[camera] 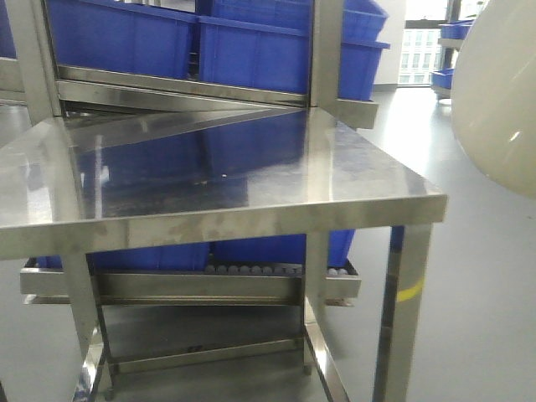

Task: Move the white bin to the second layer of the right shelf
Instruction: 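Drive the base away from the table carrying the bin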

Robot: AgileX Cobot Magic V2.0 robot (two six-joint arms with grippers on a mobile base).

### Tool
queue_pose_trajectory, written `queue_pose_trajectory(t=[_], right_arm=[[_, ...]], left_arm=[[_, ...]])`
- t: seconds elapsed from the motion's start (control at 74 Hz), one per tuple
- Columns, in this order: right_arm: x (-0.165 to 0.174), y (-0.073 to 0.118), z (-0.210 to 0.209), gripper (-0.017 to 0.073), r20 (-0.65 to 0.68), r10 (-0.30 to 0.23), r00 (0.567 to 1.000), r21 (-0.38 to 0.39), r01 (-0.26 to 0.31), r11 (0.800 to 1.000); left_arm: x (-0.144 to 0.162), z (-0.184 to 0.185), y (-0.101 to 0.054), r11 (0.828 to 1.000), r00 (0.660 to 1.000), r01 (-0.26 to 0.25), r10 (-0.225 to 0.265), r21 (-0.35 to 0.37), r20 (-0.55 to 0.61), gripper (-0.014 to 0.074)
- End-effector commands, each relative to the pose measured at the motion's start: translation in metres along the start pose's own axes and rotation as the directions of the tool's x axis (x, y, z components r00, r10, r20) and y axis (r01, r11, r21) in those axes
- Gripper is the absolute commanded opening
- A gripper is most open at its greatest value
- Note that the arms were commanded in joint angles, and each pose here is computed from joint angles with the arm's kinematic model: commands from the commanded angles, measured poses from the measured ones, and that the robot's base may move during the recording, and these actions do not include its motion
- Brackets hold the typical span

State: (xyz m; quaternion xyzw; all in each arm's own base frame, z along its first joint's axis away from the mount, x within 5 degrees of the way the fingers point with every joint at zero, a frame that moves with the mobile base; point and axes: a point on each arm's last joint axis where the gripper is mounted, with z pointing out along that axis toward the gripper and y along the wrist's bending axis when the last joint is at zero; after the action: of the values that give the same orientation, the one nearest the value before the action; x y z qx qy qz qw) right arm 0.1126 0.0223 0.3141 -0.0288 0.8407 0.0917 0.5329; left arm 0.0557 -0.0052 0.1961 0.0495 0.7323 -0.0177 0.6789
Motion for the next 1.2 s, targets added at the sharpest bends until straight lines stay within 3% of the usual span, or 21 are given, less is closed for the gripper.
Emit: queue_pose_trajectory(t=[0.0, 1.189], right_arm=[[-0.0186, 0.0014, -0.0058, 0.0056, 0.137, 0.012, 0.991, -0.01, -0.011, 1.0], [-0.0186, 0.0014, -0.0058, 0.0056, 0.137, 0.012, 0.991, -0.01, -0.011, 1.0]], left_arm=[[0.0037, 0.001, -0.0004, 1.0, 0.998, 0.003, -0.003, 0.002, 0.065, 0.0085], [0.0037, 0.001, -0.0004, 1.0, 0.998, 0.003, -0.003, 0.002, 0.065, 0.0085]])
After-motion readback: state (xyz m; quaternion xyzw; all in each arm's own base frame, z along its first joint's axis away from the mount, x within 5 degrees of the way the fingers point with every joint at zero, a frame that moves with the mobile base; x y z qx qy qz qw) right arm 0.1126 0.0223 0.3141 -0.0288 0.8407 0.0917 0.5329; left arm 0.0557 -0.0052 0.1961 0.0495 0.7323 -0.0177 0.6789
